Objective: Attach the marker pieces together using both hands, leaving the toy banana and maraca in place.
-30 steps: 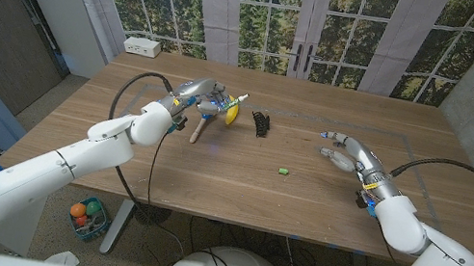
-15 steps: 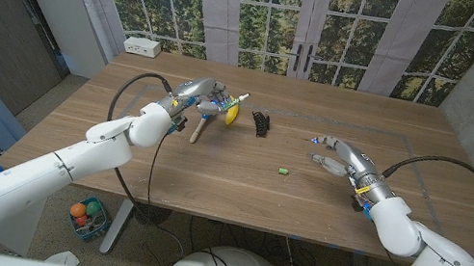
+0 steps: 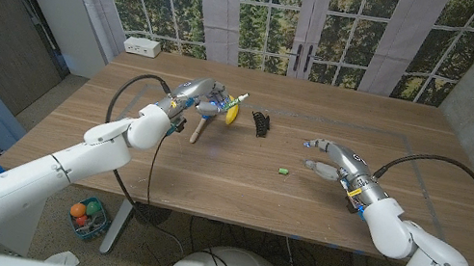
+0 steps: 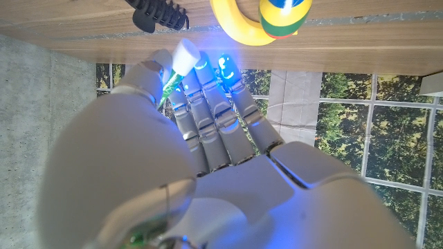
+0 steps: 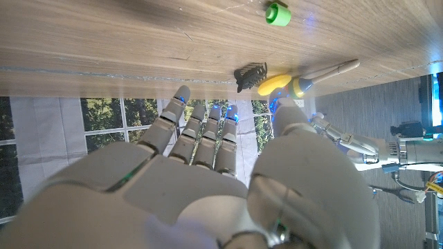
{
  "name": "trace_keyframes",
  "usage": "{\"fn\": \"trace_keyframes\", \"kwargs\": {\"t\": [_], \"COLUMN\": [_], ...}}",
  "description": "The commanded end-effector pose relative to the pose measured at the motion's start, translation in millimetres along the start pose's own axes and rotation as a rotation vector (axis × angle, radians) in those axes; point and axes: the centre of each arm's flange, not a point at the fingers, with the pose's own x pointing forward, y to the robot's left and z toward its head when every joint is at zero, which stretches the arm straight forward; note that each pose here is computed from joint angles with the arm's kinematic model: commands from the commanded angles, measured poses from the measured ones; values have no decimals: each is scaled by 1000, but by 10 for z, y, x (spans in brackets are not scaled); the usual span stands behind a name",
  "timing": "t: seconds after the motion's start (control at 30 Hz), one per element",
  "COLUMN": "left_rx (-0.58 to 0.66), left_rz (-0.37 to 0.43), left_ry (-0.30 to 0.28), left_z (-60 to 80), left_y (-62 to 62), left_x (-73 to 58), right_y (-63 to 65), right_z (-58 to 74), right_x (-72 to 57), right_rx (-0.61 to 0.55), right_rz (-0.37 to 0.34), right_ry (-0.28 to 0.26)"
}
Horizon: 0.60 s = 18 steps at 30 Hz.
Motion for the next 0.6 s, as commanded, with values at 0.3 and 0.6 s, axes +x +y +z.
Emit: {"fn": "trace_keyframes", "kwargs": {"t": [0.3, 0.6], "left_rx": [-10, -11], "left_rz": [15, 19], "left_ry": [8, 18], "left_z": [-27, -40], "left_y": [1, 4], "left_x": [-98, -137], "right_y": [199, 317], "right_z": [175, 226], "right_x": [64, 95], "right_rx": [-67, -90], "right_rz": [22, 24], "right_ry": [-42, -46]}}
